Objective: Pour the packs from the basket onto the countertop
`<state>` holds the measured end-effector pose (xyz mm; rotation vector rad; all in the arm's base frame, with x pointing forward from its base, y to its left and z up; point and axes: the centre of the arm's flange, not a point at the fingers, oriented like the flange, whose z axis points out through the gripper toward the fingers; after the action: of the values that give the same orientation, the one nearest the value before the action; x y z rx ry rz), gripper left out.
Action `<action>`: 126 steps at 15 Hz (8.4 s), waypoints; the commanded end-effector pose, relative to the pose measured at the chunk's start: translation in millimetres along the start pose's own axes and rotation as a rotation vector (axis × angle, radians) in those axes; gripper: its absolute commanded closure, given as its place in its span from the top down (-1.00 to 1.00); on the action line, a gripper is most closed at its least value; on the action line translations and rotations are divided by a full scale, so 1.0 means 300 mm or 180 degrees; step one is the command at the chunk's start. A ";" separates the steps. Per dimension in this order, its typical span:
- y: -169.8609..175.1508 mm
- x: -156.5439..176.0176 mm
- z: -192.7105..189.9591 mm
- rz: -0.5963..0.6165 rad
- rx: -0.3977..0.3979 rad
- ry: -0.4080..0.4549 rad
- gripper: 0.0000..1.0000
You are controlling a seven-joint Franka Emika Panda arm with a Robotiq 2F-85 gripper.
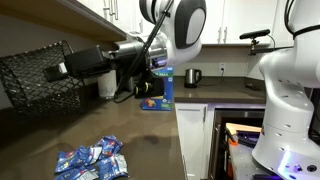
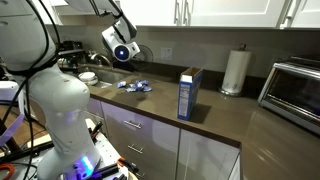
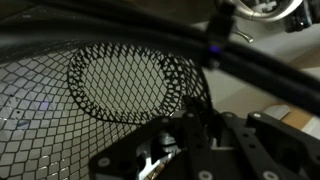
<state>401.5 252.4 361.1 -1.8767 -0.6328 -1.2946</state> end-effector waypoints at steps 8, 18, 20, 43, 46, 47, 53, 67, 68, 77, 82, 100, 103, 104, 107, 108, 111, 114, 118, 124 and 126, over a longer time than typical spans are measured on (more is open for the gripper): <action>-0.046 0.056 -0.053 -0.0079 -0.0857 -0.0823 -0.93; -0.025 0.032 -0.068 -0.1093 -0.0601 -0.1889 -0.94; -0.015 -0.001 -0.060 -0.1239 -0.0482 -0.2062 -0.94; 0.063 -0.130 -0.066 -0.1939 -0.0940 -0.2625 -0.94; 0.089 -0.175 -0.096 -0.2185 -0.0910 -0.2951 -0.94; 0.093 -0.187 -0.101 -0.2244 -0.0880 -0.3002 -0.94; 0.120 -0.200 -0.114 -0.2665 -0.0815 -0.3135 -0.94; 0.211 -0.279 -0.172 -0.2717 -0.0864 -0.3002 -0.89; 0.210 -0.279 -0.172 -0.2718 -0.0862 -0.3002 -0.94; 0.075 -0.243 -0.140 -0.2651 -0.0740 -0.3019 -0.93; 0.000 -0.214 -0.136 -0.2612 -0.0765 -0.3000 -0.93; -0.018 -0.218 -0.139 -0.2662 -0.0763 -0.3003 -0.94; -0.051 -0.213 -0.147 -0.2812 -0.0773 -0.3084 -0.94; -0.063 -0.215 -0.151 -0.2904 -0.0770 -0.3101 -0.94; -0.084 -0.230 -0.162 -0.3189 -0.0829 -0.3124 -0.94; -0.089 -0.232 -0.169 -0.3267 -0.0848 -0.3124 -0.94; -0.058 -0.220 -0.207 -0.3437 -0.0866 -0.3152 -0.94; 0.061 -0.304 -0.230 -0.3244 -0.0772 -0.3104 -0.89; 0.054 -0.315 -0.229 -0.3256 -0.0750 -0.3126 -0.94; 0.011 -0.278 -0.227 -0.3416 -0.0708 -0.3149 -0.94; -0.002 -0.274 -0.225 -0.3522 -0.0651 -0.3228 -0.94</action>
<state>341.5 190.4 280.7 -2.4204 -2.2688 -0.8761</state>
